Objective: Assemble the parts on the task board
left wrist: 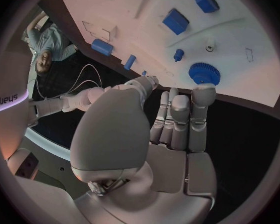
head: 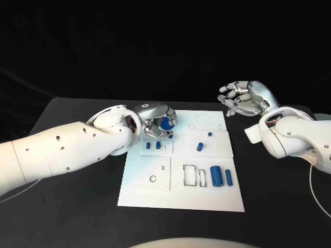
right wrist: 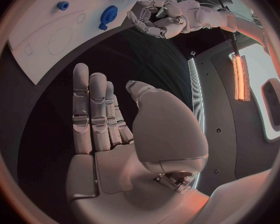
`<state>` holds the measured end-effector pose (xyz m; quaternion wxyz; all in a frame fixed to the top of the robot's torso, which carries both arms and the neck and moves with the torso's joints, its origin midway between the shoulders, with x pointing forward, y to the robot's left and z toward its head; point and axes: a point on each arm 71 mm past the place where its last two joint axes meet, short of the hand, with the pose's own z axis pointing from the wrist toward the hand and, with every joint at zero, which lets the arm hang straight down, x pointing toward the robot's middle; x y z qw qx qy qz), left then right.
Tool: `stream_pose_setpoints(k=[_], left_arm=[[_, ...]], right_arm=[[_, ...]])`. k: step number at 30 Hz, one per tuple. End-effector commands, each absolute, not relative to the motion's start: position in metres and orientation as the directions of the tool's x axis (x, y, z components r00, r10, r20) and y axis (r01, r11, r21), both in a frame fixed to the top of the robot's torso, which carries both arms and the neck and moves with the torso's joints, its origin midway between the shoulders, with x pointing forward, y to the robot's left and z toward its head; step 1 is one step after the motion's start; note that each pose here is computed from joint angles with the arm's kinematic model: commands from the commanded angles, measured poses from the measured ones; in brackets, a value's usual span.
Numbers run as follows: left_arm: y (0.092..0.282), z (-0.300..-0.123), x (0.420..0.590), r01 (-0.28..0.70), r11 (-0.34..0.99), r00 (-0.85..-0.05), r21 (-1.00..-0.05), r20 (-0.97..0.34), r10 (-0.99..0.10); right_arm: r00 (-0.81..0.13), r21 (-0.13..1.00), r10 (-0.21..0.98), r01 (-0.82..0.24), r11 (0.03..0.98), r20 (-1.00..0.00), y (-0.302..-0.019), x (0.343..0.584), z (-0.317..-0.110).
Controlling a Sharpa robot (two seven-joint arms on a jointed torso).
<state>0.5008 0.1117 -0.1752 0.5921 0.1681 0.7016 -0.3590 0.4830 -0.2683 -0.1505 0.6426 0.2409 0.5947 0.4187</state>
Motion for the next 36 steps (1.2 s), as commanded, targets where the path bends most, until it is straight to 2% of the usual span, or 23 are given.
stream_pose_setpoints(k=[1,10,22,36], left_arm=[[0.106,-0.184,0.498,0.719,0.673,-0.238,-0.175,-0.971,0.001],[0.101,-0.191,0.503,0.717,0.686,-0.245,-0.125,-0.966,0.08],[0.096,-0.188,0.512,0.715,0.691,-0.201,-0.107,-0.978,0.055],[0.089,-0.192,0.516,0.707,0.697,-0.237,-0.119,-0.969,0.075]], right_arm=[[-0.07,0.807,0.824,-0.264,0.528,-0.562,-0.267,0.483,-0.151],[-0.07,0.808,0.825,-0.262,0.527,-0.561,-0.265,0.483,-0.151],[-0.071,0.809,0.825,-0.261,0.527,-0.56,-0.264,0.483,-0.151],[-0.076,0.81,0.826,-0.264,0.524,-0.559,-0.261,0.483,-0.151]])
